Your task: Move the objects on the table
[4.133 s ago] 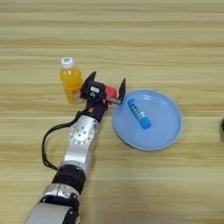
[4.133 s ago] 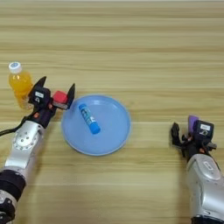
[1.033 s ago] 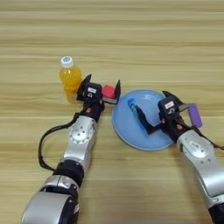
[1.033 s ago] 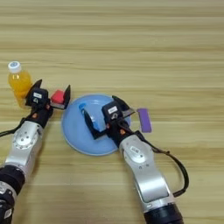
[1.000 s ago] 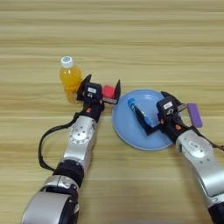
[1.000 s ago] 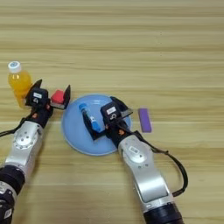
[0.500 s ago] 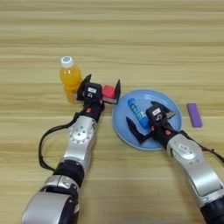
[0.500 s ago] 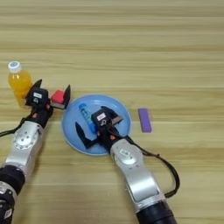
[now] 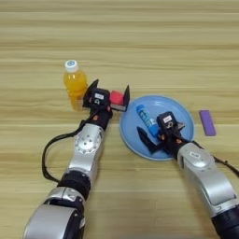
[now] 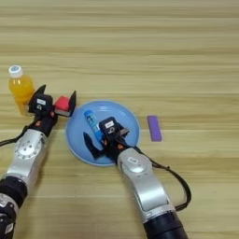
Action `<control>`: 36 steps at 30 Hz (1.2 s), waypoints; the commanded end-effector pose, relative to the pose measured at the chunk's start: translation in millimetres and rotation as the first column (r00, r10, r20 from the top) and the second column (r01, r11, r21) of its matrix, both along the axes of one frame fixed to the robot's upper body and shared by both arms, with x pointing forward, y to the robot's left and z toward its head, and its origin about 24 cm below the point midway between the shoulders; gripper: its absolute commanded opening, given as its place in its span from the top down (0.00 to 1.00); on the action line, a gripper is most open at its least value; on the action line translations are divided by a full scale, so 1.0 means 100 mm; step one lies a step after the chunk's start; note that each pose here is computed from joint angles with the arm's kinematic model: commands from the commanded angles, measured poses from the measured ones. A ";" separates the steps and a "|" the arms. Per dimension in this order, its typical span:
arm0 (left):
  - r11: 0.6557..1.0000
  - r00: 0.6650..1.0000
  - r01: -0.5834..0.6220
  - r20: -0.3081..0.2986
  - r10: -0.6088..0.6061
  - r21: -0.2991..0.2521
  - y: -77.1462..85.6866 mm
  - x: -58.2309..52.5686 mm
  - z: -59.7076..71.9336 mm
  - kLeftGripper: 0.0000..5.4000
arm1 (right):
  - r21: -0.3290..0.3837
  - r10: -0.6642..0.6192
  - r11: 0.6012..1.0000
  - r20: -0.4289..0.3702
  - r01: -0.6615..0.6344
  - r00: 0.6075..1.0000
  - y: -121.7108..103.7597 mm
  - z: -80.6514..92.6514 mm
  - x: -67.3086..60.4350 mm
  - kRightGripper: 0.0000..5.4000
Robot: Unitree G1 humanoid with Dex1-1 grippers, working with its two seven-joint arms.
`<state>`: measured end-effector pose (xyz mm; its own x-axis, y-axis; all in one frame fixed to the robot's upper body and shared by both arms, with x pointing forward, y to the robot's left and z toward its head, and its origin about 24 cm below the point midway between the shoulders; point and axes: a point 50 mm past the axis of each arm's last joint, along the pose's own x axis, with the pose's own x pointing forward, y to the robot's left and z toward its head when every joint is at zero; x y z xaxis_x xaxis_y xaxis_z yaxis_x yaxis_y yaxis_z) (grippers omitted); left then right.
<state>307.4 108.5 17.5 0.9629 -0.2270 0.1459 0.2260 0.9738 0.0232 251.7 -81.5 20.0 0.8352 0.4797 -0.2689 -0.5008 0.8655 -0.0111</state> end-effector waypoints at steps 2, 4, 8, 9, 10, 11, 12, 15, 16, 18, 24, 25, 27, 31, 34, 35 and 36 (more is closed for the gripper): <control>1.000 1.000 0.000 0.010 0.000 0.009 -0.01 0.01 0.02 0.00 | 0.003 0.005 1.000 -0.004 -0.005 1.000 0.00 0.02 0.02 0.27; 1.000 1.000 0.000 0.010 0.000 0.009 -0.02 0.01 0.02 0.00 | 0.004 0.005 1.000 -0.003 -0.005 1.000 0.00 0.02 0.02 0.32; 1.000 1.000 0.000 0.010 0.000 0.010 -0.02 0.01 0.02 0.00 | 0.005 0.002 1.000 -0.001 -0.002 1.000 0.00 0.03 0.02 0.41; 1.000 1.000 0.001 0.008 -0.001 0.012 -0.02 0.01 0.02 0.00 | 0.005 0.001 1.000 -0.001 -0.001 1.000 -0.01 0.03 0.02 0.41; 1.000 1.000 0.001 0.008 -0.001 0.012 -0.02 0.01 0.02 0.00 | 0.005 0.001 1.000 0.000 -0.001 1.000 -0.01 0.03 0.02 0.45; 1.000 1.000 0.001 0.008 -0.001 0.013 -0.02 0.01 0.02 0.00 | 0.005 0.000 1.000 0.001 0.000 1.000 -0.01 0.03 0.02 0.46; 1.000 1.000 0.001 0.008 -0.001 0.012 -0.02 0.01 0.02 0.00 | 0.006 0.000 1.000 0.002 0.000 1.000 -0.01 0.03 0.02 0.48; 1.000 1.000 -0.001 0.009 0.001 0.011 -0.02 0.01 0.02 0.00 | 0.006 -0.001 1.000 0.004 0.001 1.000 -0.01 0.04 0.01 0.54; 1.000 1.000 -0.002 0.009 0.002 0.010 -0.02 0.01 0.02 0.00 | 0.006 -0.002 1.000 0.004 0.002 1.000 -0.01 0.04 0.01 0.55; 1.000 1.000 -0.002 0.010 0.002 0.010 -0.02 0.01 0.02 0.00 | 0.007 -0.002 1.000 0.005 0.002 1.000 -0.02 0.04 0.01 0.60; 1.000 1.000 -0.004 0.011 0.004 0.010 -0.02 0.01 0.02 0.00 | 0.013 -0.005 1.000 0.020 0.005 1.000 -0.02 0.07 0.01 0.73; 1.000 1.000 -0.004 0.011 0.004 0.010 -0.02 0.01 0.02 0.00 | 0.016 -0.008 1.000 0.027 0.007 1.000 -0.02 0.09 0.02 0.73; 1.000 1.000 -0.005 0.011 0.004 0.010 -0.01 0.01 0.02 0.00 | 0.021 -0.013 1.000 0.039 0.012 0.999 -0.02 0.11 0.02 0.74; 1.000 1.000 -0.005 0.012 0.005 0.011 -0.01 0.01 0.02 0.00 | 0.041 -0.028 0.999 0.068 0.025 0.997 -0.04 0.19 0.02 0.74; 1.000 1.000 -0.005 0.011 0.005 0.011 -0.01 0.01 0.02 0.00 | 0.061 -0.048 0.997 0.104 0.042 0.993 -0.07 0.28 0.03 0.74; 1.000 1.000 -0.005 0.011 0.004 0.011 -0.01 0.01 0.02 0.00 | 0.064 -0.057 0.997 0.117 0.050 0.991 -0.09 0.31 0.03 0.74; 1.000 1.000 -0.005 0.011 0.005 0.011 -0.01 0.01 0.02 0.00 | 0.065 -0.067 0.996 0.131 0.059 0.989 -0.11 0.33 0.03 0.74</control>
